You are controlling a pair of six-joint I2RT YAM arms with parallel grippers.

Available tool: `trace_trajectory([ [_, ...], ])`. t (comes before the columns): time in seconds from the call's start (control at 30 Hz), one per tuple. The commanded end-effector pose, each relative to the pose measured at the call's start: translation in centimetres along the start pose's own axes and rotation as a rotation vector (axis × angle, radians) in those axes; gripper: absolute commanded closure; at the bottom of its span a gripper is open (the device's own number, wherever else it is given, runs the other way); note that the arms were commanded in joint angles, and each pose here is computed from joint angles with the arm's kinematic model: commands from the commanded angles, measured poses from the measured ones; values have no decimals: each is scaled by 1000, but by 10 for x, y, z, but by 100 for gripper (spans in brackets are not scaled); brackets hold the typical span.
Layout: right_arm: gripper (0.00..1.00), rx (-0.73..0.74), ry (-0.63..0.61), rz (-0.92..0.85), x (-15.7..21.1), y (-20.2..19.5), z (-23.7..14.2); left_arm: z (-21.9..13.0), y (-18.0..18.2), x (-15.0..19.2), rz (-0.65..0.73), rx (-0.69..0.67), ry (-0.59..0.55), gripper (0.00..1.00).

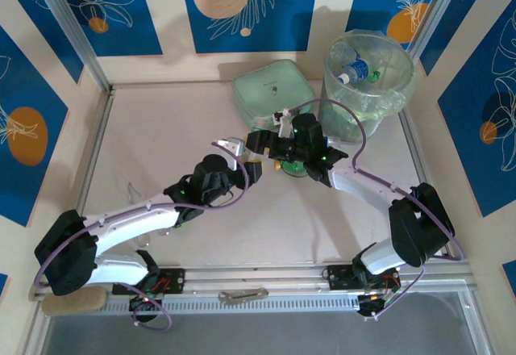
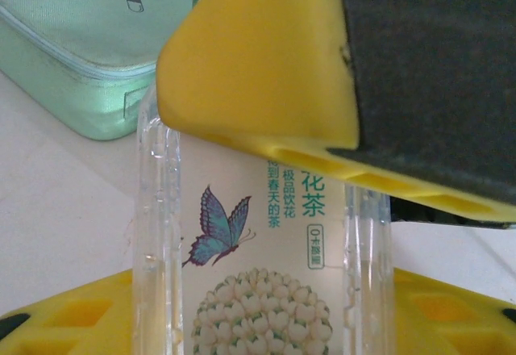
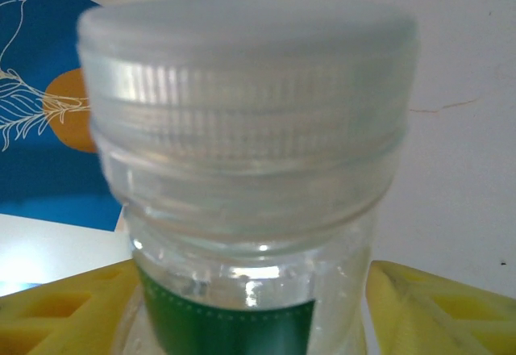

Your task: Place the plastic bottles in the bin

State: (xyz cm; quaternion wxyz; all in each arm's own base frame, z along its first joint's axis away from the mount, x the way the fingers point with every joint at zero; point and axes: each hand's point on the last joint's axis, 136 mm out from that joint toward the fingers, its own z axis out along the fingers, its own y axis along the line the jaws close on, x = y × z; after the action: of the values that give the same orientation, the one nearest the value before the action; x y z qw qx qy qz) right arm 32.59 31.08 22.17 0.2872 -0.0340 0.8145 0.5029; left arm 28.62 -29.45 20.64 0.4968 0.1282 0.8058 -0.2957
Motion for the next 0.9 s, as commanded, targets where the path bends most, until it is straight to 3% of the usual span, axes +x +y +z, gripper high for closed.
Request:
trace_trajectory([
  [0.0, 33, -12, 17, -16, 0, 6, 3, 1, 1, -15, 11, -8, -49, 41],
  [0.13, 38, -4, 9, -12, -1, 4, 3, -1, 1, -14, 10, -5, -50, 29],
  [0.23, 39, 14, -6, -10, -5, -1, 2, -4, 3, -14, 1, -10, -50, 5],
  [0.27, 39, 22, -15, -13, -7, -2, 0, -6, 5, -14, -6, -15, -51, 0],
  [0.43, 39, 81, -74, -20, -31, -15, -17, -19, 31, -11, -89, -78, -61, 1],
  [0.67, 40, 139, -199, -82, -85, -15, -61, -37, 104, 10, -317, -287, -74, 1],
  [0.87, 40, 222, -365, -182, -148, -1, -120, -30, 122, 27, -378, -330, -19, 1],
])
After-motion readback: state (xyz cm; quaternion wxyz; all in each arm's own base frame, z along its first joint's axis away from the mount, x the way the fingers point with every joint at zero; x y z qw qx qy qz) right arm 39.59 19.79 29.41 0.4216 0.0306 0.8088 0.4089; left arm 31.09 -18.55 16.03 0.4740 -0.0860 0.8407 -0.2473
